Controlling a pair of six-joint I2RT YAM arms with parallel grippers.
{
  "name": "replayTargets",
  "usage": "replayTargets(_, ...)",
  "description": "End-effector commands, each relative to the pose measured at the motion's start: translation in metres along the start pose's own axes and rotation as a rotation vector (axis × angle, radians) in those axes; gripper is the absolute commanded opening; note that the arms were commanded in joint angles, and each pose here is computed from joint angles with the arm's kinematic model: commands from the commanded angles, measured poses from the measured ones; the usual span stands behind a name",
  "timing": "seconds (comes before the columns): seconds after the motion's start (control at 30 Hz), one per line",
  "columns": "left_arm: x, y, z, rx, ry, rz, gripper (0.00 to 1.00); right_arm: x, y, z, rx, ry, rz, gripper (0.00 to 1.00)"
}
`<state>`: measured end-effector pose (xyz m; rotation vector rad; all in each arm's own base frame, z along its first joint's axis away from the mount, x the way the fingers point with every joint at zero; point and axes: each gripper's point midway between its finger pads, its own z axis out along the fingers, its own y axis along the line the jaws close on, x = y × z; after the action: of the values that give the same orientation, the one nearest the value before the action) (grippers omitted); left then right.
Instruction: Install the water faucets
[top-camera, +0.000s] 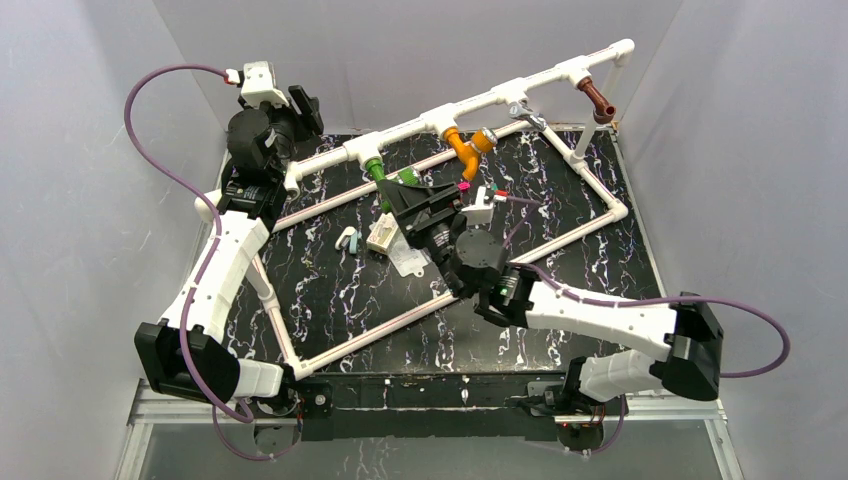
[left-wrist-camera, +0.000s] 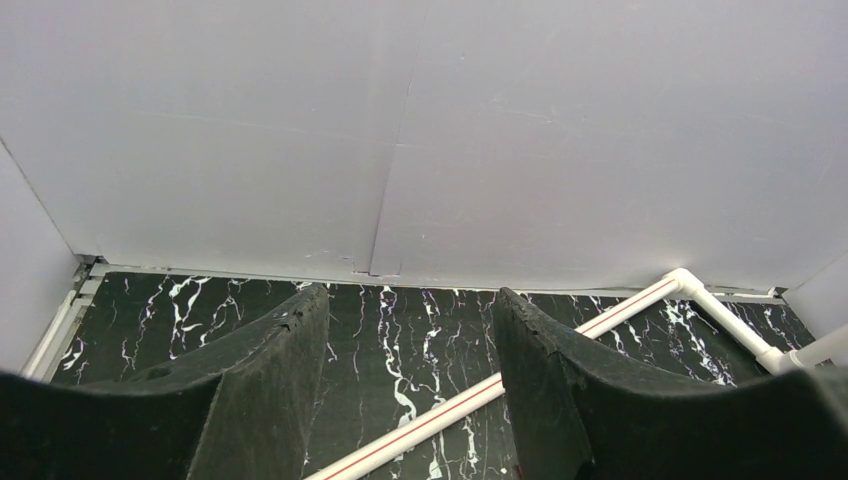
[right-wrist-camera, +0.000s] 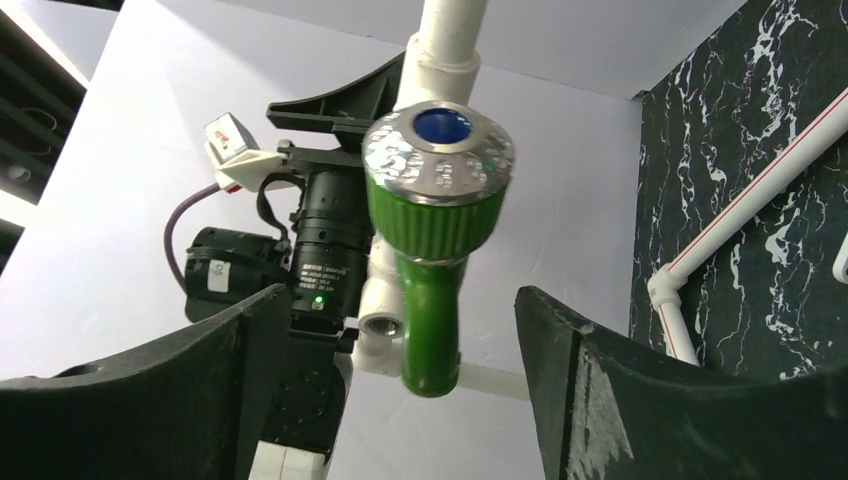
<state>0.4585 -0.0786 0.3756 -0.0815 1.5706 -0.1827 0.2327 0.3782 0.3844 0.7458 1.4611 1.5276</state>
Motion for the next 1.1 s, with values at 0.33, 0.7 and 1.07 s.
replayTargets(0.33,0.213,0.038,-0.029,-0.107,0.625,0.108,0.59,-0.031,0.028,-0.057,-0.034,0.175,-0.498,0.92)
replayTargets(0.7,0.214,0.039,-0.03,-0.11,0.628,0.113,0.59,-0.036,0.06,-0.077,-0.325,0.337,-1.298,0.86)
replayTargets(1.07,0.212,0.038,-0.029,-0.105,0.625,0.11,0.59,-0.042,0.053,-0.047,-0.467,0.249,-2.259,0.9)
